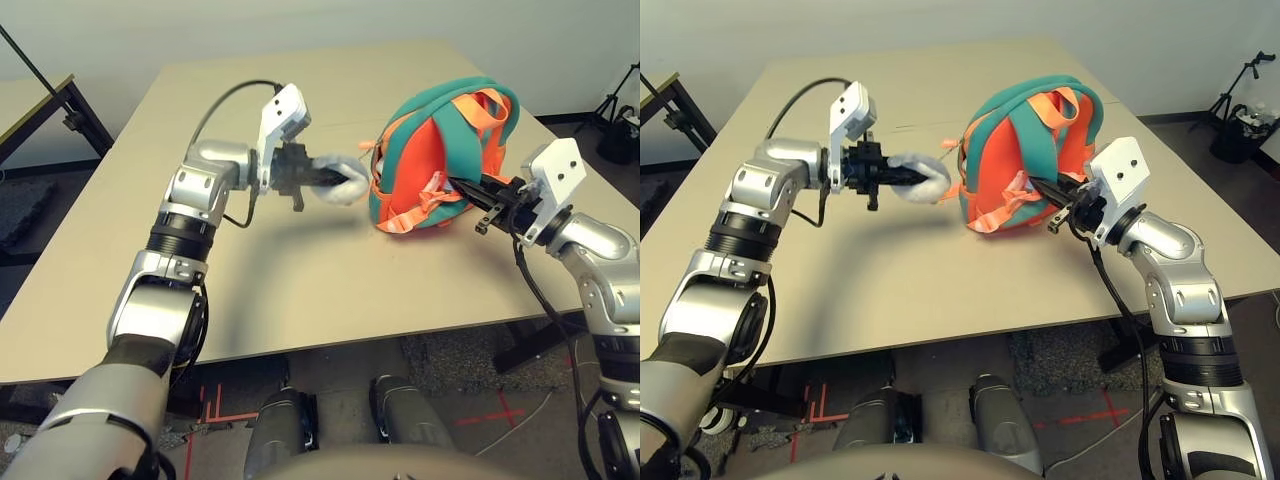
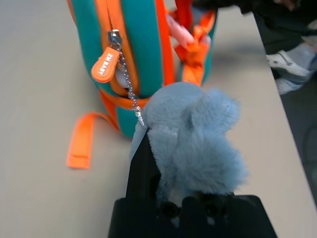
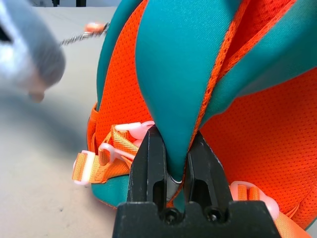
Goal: Put the pencil case into the backpack and zip it.
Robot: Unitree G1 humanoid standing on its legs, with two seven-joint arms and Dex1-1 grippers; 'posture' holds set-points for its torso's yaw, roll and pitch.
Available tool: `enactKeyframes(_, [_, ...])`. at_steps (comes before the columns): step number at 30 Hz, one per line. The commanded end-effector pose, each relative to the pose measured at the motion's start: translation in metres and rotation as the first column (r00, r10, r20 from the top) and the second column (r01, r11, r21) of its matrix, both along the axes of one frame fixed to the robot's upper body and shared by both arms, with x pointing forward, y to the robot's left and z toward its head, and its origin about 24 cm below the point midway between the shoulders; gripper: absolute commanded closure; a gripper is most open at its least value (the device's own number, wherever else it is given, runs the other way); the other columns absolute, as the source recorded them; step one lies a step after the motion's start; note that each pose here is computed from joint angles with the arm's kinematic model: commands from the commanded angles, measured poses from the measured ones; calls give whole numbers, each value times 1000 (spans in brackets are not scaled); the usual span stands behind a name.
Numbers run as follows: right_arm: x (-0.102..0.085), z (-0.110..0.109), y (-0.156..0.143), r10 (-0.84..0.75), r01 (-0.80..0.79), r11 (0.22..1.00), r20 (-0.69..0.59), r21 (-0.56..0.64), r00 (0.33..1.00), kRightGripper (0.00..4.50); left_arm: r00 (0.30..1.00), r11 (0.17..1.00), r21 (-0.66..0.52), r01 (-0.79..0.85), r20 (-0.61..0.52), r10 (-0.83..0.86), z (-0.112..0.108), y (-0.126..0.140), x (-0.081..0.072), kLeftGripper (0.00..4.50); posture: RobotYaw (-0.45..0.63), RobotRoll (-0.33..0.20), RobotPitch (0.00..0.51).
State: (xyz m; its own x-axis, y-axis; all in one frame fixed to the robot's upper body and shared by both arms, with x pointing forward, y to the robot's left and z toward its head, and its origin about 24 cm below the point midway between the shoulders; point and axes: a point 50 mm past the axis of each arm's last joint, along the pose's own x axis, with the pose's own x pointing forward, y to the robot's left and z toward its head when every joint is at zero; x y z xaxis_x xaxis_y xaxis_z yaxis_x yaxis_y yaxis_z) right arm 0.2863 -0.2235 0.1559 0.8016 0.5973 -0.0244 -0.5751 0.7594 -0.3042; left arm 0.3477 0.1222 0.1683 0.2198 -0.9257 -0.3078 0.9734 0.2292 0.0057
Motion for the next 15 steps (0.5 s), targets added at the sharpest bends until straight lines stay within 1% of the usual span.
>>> enactKeyframes(1, [1, 7, 0, 5, -5, 1000, 32, 0, 999, 4341, 998, 1000, 27, 1, -60, 1, -17, -2, -6, 4211, -262, 0, 0])
enactKeyframes(4, [2, 7, 1, 8, -8, 1000, 32, 0, 999, 4341, 996, 1000, 22, -6, -91, 8, -26, -5, -7, 4211, -258, 0, 0])
enactKeyframes(9, [3, 7, 3, 12, -12, 1000, 33, 1, 999, 4341, 988, 998, 22, -63, -138, 66, -45, -4, -5, 4211, -258, 0, 0])
enactKeyframes(12, [3, 6, 3, 14, -14, 1000, 31, 1, 999, 4341, 986, 996, 32, -80, -147, 84, -50, -1, -4, 4211, -257, 0, 0])
enactKeyframes(15, [3, 6, 3, 13, -13, 1000, 29, 0, 999, 4341, 983, 995, 27, -94, -153, 97, -50, 3, -3, 4211, -254, 0, 0])
